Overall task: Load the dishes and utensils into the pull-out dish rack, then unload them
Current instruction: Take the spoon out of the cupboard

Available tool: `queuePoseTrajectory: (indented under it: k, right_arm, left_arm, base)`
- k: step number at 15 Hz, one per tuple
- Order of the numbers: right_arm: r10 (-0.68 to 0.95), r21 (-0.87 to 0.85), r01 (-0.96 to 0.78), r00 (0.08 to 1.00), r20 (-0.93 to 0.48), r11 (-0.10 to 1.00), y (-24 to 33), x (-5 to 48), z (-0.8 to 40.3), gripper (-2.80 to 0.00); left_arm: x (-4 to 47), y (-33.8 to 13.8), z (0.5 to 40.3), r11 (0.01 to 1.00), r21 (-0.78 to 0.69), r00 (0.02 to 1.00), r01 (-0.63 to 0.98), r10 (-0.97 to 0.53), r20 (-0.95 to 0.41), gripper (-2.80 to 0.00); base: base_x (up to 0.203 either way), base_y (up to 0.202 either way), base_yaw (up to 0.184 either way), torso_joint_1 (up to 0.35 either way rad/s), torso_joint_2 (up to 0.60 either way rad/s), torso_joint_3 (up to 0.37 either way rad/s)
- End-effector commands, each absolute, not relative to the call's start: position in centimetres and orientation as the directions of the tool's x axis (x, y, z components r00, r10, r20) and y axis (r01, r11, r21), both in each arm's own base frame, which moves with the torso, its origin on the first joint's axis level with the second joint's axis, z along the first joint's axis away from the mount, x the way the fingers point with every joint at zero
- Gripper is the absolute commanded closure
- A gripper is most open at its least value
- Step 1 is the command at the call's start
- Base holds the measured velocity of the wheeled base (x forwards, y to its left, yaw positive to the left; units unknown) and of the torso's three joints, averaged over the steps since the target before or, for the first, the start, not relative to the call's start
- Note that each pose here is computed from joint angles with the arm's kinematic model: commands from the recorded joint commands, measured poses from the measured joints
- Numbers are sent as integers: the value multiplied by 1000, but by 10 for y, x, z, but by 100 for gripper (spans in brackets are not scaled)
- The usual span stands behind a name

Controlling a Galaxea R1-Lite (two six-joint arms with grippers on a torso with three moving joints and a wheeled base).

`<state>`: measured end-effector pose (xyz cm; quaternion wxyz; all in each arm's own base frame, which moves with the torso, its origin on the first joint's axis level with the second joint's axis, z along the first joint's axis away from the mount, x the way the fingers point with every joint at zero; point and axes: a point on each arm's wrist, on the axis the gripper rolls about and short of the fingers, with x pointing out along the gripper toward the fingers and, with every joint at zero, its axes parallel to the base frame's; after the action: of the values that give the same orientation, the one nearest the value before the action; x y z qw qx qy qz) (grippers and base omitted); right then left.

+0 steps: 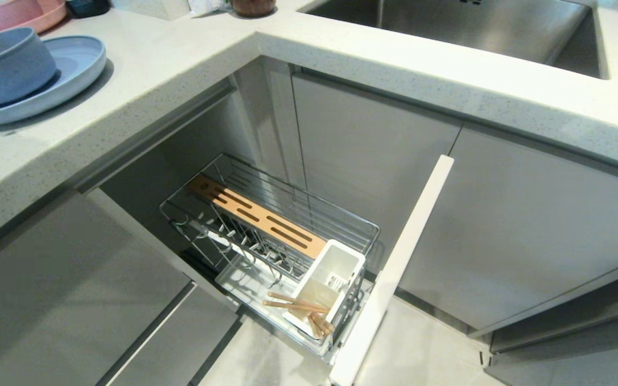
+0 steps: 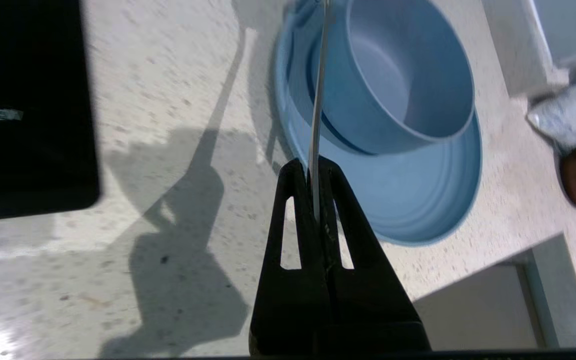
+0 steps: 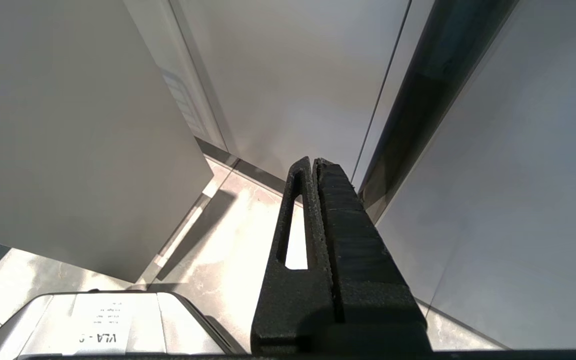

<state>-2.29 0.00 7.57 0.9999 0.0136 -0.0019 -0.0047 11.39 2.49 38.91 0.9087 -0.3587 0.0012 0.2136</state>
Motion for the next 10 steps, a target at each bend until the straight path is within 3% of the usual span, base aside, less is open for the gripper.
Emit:
queuePoseTrajectory:
  k: [1, 10]
  right_arm:
    - [-9, 28, 9, 1000, 6, 1000, 0, -23, 75, 0]
    - [-9, 28, 9, 1000, 6, 1000, 0, -23, 75, 0]
  left_arm:
    - [127, 27, 383, 653, -648, 913, -392, 364, -186, 0]
    - [149, 30, 374, 665, -662, 929, -347, 341, -144, 0]
  base:
    - [0, 0, 0, 0, 0, 0]
    - [0, 0, 0, 0, 0, 0]
